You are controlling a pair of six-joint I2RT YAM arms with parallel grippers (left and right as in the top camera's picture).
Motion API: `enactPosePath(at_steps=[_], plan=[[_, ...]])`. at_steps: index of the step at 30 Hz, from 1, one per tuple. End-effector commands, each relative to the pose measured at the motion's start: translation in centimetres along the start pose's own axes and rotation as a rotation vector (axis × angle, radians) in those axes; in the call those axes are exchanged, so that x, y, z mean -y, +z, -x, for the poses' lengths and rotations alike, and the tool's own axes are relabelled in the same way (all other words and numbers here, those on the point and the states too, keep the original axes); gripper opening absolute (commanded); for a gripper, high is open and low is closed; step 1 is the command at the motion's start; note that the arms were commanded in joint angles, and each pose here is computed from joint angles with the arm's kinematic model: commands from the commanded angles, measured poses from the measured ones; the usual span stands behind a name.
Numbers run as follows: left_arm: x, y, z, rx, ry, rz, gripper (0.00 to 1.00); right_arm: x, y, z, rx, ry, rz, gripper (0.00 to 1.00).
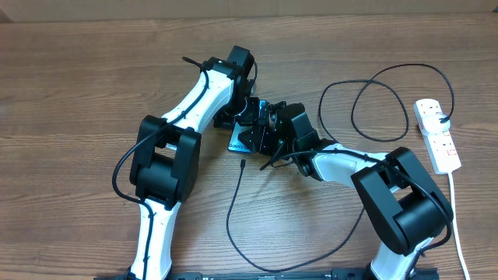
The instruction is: Plug charger to phone and switch on socket
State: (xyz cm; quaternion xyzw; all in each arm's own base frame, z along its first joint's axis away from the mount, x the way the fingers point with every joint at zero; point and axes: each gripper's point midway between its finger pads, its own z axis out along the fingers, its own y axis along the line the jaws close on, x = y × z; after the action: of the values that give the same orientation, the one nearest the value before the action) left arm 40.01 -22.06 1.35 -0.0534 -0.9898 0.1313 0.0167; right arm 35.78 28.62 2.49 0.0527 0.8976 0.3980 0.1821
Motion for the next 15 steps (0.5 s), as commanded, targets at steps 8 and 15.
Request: enactPosePath(at_steps=[8,15], plan=[[3.0,1.6,-3.0,-0.113,0.120,-0.103,0.94,4.7,0.2,2.0,0.120,0.091,-0.163,0.44],[3.0,1.6,-3.0,-0.112,0.122,-0.103,0.94,4.7,1.0,2.0,0.122,0.084,-0.136,0.39]])
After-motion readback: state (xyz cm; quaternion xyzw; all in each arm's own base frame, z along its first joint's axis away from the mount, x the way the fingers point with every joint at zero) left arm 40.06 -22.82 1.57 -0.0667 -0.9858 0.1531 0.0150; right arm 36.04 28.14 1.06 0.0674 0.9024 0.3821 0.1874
